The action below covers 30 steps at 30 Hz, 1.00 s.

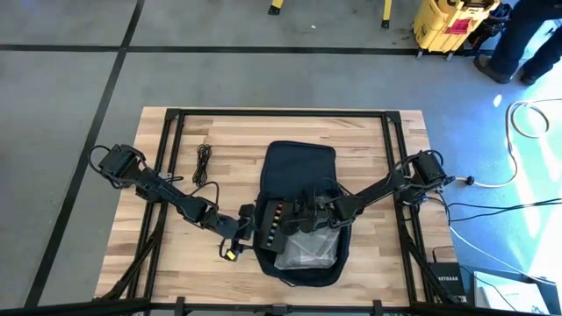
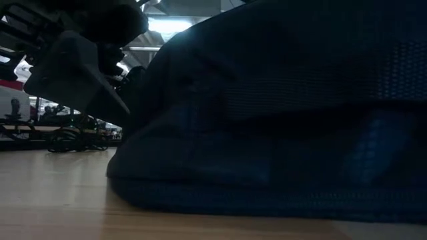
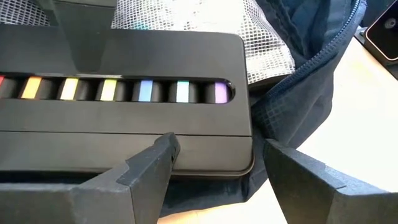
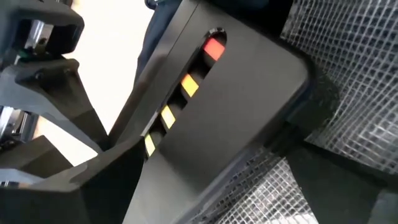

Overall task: Unpack backpack
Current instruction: Remove the black medicine organizer from the black backpack

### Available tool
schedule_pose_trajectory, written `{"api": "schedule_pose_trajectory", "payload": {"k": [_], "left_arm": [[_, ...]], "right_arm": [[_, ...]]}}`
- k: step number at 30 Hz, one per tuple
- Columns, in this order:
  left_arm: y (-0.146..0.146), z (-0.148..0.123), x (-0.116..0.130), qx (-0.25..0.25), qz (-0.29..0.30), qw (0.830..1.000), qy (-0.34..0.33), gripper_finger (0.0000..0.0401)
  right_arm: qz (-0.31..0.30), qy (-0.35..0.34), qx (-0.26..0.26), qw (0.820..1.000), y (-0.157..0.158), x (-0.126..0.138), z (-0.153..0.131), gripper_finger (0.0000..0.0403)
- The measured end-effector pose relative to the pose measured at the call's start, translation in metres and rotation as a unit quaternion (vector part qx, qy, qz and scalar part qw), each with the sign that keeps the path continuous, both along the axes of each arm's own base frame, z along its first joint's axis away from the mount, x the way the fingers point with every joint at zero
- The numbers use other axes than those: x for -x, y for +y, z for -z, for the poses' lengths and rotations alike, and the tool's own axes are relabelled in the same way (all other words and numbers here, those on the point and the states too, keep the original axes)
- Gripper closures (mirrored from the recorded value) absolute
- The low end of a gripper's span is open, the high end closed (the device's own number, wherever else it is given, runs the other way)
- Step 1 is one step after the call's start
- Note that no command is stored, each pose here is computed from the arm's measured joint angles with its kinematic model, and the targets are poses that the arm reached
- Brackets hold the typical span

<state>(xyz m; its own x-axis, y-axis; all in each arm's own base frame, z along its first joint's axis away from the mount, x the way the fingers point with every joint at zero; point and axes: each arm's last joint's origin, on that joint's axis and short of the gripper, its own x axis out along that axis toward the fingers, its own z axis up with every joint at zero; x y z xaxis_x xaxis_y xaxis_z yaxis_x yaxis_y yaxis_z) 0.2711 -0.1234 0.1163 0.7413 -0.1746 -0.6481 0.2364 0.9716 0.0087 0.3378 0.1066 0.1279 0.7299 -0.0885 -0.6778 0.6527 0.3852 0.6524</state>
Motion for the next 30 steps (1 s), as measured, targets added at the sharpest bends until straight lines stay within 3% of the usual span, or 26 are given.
{"api": "schedule_pose_trajectory", "payload": {"k": [6, 16, 30], "left_arm": [[0.000, 0.000, 0.000, 0.000, 0.001, 1.000, -0.001, 0.0164], [0.000, 0.000, 0.000, 0.000, 0.002, 1.000, 0.000, 0.0164], [0.000, 0.000, 0.000, -0.004, -0.002, 1.000, -0.002, 0.0164]], "right_arm": [[0.007, -0.015, 0.003, 1.000, 0.000, -0.002, -0.002, 0.0048], [0.013, -0.034, -0.001, 0.999, 0.000, -0.004, -0.004, 0.0156], [0.010, -0.068, -0.013, 0.998, 0.002, -0.008, -0.010, 0.0189]]}}
